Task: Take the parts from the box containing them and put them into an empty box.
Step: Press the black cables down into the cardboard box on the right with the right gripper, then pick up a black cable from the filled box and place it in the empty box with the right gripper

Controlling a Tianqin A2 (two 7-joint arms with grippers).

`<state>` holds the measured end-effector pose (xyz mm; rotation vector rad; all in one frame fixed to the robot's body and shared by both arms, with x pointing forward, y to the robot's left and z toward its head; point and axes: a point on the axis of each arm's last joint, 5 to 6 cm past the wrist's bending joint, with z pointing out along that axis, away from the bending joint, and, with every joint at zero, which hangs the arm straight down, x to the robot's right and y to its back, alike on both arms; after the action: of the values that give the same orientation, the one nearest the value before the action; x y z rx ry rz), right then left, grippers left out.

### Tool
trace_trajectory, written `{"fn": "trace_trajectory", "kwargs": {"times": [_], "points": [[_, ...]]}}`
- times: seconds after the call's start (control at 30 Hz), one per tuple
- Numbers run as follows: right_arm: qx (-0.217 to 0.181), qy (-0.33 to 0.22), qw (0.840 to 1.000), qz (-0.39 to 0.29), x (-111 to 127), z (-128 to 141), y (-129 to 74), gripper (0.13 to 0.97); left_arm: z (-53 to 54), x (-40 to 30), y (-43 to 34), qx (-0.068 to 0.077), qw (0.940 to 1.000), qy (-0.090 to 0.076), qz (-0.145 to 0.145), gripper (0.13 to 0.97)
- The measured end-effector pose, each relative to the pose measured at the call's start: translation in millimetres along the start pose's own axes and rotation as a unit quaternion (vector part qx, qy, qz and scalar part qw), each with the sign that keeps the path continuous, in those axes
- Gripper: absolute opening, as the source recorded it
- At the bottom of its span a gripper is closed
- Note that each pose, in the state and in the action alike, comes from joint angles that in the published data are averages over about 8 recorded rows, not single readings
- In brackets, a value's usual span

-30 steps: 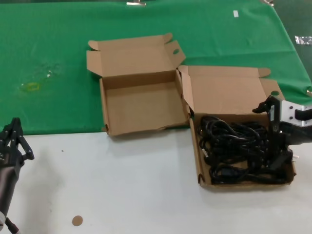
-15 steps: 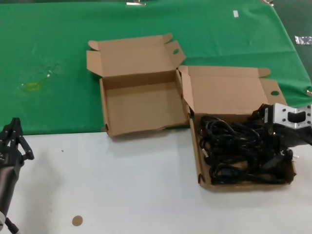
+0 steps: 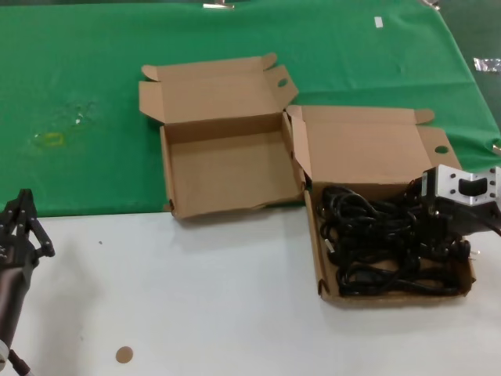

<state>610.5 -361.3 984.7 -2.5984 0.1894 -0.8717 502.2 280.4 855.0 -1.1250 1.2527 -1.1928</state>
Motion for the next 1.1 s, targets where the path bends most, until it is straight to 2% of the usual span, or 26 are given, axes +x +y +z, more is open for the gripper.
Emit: {"fn": "trace_trajectory", "kwargs": {"times": [0.03, 0.3, 0.6, 0.87, 1.1], "points": [[0.000, 0.000, 1.000, 0.000, 0, 0, 0, 0.624, 0.0, 0.0, 0.0, 0.000, 1.0000, 0.000, 0.000, 0.152], [0.000, -0.003, 1.000, -0.002, 2, -2, -1, 0.403, 0.0, 0.0, 0.0, 0.000, 1.0000, 0.000, 0.000, 0.152], [-0.003, -0.005, 1.000, -0.006, 5, -8, 0, 0.253, 0.0, 0.0, 0.0, 0.000, 1.0000, 0.000, 0.000, 0.152], [0.000, -0.007, 1.000, -0.011, 8, -17, -5, 0.228, 0.0, 0.0, 0.0, 0.000, 1.0000, 0.000, 0.000, 0.152], [0.012, 0.004, 1.000, -0.019, 19, -28, -20, 0.224, 0.0, 0.0, 0.0, 0.000, 1.0000, 0.000, 0.000, 0.152]]}}
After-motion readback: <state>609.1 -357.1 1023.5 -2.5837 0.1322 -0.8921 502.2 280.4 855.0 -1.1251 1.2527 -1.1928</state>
